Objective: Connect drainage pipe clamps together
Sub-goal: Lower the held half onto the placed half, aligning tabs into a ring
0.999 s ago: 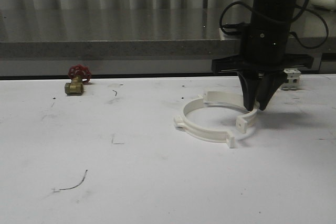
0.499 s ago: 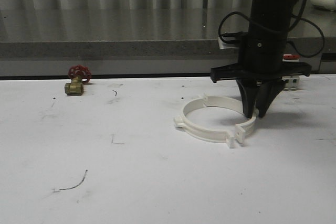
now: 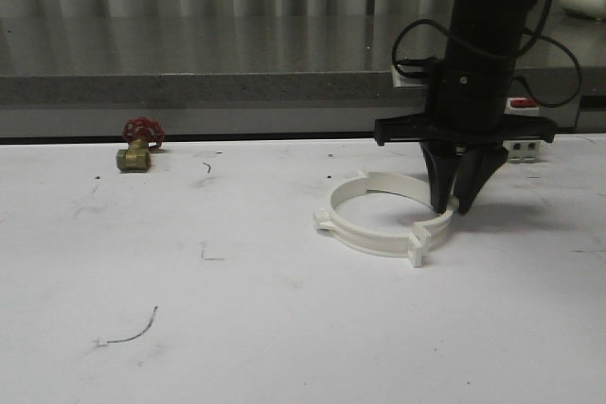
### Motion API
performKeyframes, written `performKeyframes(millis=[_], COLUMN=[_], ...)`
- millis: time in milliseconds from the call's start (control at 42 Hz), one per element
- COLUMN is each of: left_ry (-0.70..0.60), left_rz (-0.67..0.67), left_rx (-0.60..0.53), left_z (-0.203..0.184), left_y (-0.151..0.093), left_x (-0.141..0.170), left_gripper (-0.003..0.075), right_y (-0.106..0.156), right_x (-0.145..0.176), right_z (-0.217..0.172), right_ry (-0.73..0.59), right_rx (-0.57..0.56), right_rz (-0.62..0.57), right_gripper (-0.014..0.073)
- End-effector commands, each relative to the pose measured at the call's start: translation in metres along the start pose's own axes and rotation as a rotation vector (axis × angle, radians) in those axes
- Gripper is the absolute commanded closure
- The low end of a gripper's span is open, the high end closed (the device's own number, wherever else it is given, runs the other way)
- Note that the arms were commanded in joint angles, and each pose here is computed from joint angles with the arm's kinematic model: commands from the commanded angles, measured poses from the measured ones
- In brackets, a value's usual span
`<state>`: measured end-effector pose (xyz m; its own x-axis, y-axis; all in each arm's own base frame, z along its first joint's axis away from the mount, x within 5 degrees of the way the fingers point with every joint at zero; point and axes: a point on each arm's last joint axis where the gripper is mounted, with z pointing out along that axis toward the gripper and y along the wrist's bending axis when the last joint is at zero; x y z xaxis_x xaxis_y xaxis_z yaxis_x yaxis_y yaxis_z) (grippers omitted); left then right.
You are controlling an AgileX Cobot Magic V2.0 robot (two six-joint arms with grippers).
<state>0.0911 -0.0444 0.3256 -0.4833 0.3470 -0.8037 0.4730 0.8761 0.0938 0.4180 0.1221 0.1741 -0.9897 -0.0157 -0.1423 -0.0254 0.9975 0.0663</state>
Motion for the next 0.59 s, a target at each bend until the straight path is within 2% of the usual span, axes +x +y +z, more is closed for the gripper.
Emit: performKeyframes(millis=[0,95,333,571], left_ry=[-0.095,-0.095,-0.095,-0.095], left_rz=[-0.008,-0.008,-0.008,-0.008], left_rx=[0.0,0.0,0.0,0.0], left_z=[-0.0057,-0.0057,-0.0057,-0.0057], left_y=[0.0007,0.0007,0.0007,0.0007], left_x=[-0.0128,-0.0128,-0.0128,-0.0128], left_gripper=[0.0374,0.0374,0.0374,0.0374], right_y=[0.0017,0.0017,0.0015,0.0015], right_x=[-0.006,-0.0056,-0.0047,-0.0045], right_z=[-0.0303,-0.0302,-0.0302,-0.0301], right_ry=[-0.083,-0.078,-0.068,-0.066], right_rx=[-0.026,-0.026,-0.023,-0.024], right_rz=[0.001,0.001,0.001,0.002], right_gripper=[0.0537,0.0521,0.0356,0.0336])
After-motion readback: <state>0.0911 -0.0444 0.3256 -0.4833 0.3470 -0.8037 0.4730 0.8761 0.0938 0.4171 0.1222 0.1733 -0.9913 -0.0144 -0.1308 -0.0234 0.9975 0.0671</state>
